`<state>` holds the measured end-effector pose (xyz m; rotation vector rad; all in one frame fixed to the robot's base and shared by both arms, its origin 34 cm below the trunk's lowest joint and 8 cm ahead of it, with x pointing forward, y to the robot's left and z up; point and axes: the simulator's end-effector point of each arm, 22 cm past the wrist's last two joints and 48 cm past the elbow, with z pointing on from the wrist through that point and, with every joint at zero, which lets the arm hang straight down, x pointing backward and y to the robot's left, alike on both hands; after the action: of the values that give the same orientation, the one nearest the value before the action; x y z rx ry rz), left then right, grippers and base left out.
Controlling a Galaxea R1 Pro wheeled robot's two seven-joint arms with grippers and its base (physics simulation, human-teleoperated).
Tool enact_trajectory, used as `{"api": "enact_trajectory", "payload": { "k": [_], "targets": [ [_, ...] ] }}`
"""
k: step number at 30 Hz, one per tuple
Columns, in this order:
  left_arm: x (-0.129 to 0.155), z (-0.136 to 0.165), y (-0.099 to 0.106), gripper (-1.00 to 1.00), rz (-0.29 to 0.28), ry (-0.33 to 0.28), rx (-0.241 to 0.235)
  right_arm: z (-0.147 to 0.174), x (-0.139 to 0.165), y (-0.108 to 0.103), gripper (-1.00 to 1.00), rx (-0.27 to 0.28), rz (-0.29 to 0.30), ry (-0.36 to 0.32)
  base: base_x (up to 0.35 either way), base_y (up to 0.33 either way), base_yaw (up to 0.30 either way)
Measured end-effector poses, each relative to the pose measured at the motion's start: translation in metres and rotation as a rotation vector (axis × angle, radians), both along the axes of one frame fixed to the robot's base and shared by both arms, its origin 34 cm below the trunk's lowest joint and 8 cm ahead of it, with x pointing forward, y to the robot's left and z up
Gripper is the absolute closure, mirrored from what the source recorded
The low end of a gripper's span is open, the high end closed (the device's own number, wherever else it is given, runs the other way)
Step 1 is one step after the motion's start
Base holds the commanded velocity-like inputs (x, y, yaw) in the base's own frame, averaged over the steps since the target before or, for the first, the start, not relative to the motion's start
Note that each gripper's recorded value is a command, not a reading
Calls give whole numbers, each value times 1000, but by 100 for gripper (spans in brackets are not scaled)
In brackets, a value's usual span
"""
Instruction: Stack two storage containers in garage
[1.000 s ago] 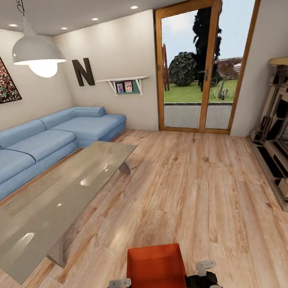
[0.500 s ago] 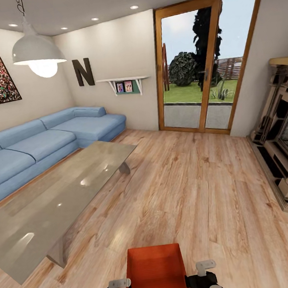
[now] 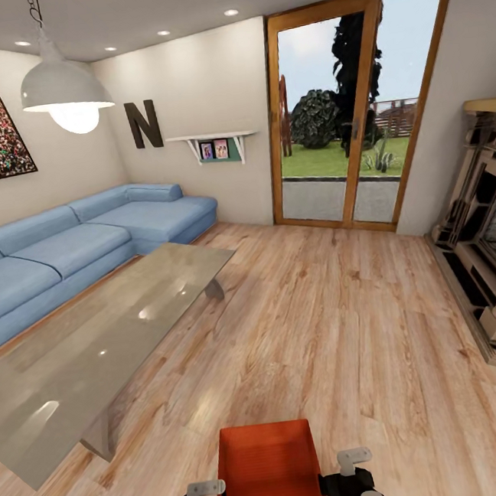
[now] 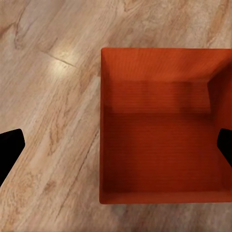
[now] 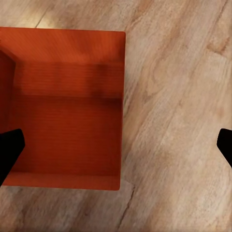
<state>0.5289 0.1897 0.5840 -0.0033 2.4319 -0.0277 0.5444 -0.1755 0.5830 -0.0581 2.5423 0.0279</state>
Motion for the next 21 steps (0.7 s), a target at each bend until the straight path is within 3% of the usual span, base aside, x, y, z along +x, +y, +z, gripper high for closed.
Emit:
{"api": "enact_trajectory", "payload": {
  "k": [21],
  "targets": [
    [1, -29, 0, -100, 0, 0, 0, -28, 1, 0, -100, 0, 1, -1, 0, 0, 0]
  ]
}}
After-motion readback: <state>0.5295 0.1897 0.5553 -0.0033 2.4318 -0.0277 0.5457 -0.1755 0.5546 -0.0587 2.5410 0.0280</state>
